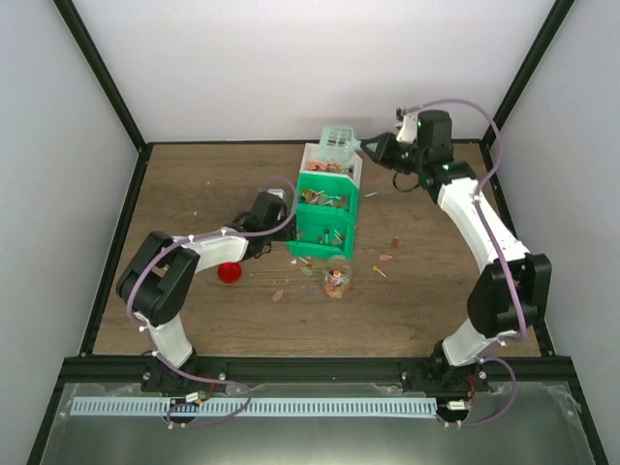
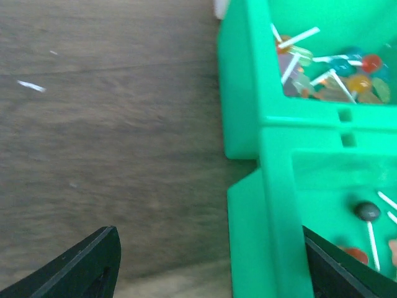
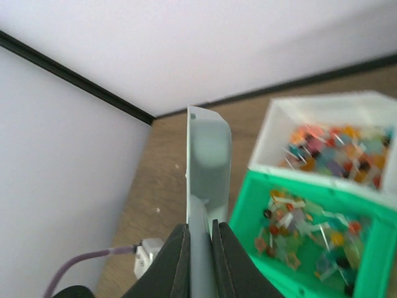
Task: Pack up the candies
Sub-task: Adjust the storage box at the center of the board.
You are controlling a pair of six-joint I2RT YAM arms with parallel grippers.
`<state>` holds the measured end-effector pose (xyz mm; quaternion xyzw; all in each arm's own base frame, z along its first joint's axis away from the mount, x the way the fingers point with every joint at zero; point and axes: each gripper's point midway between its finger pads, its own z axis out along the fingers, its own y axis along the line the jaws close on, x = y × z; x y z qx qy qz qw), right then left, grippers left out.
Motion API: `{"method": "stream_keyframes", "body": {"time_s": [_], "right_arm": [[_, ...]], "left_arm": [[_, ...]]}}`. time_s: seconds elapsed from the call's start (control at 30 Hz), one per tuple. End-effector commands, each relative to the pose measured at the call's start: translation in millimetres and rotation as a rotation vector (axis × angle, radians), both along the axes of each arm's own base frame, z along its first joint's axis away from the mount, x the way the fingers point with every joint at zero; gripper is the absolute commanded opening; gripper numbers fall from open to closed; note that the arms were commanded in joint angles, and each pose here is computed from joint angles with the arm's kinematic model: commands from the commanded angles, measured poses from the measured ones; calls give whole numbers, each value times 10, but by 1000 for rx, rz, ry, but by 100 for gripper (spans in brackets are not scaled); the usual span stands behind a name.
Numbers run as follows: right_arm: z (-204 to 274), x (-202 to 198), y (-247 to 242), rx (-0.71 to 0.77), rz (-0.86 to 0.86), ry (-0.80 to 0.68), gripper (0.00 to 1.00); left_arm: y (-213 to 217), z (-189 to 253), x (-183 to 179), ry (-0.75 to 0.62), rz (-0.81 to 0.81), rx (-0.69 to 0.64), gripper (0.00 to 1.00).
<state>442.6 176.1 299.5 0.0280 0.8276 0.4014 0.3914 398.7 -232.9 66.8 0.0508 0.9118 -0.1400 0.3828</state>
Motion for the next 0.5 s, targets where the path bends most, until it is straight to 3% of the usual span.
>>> {"method": "stream_keyframes", "body": {"time_s": [0.0,0.2,0.47], "right_arm": [[480,189,116,13,78,-62,1],[348,472,-48,37,37,99,1],[323,316,-172,93,-58,248,1]], "left_arm": [[239,74,198,80,48,61,74],[402,185,412,210,100,77,73],[677,379,913,346,201,54,74]]}}
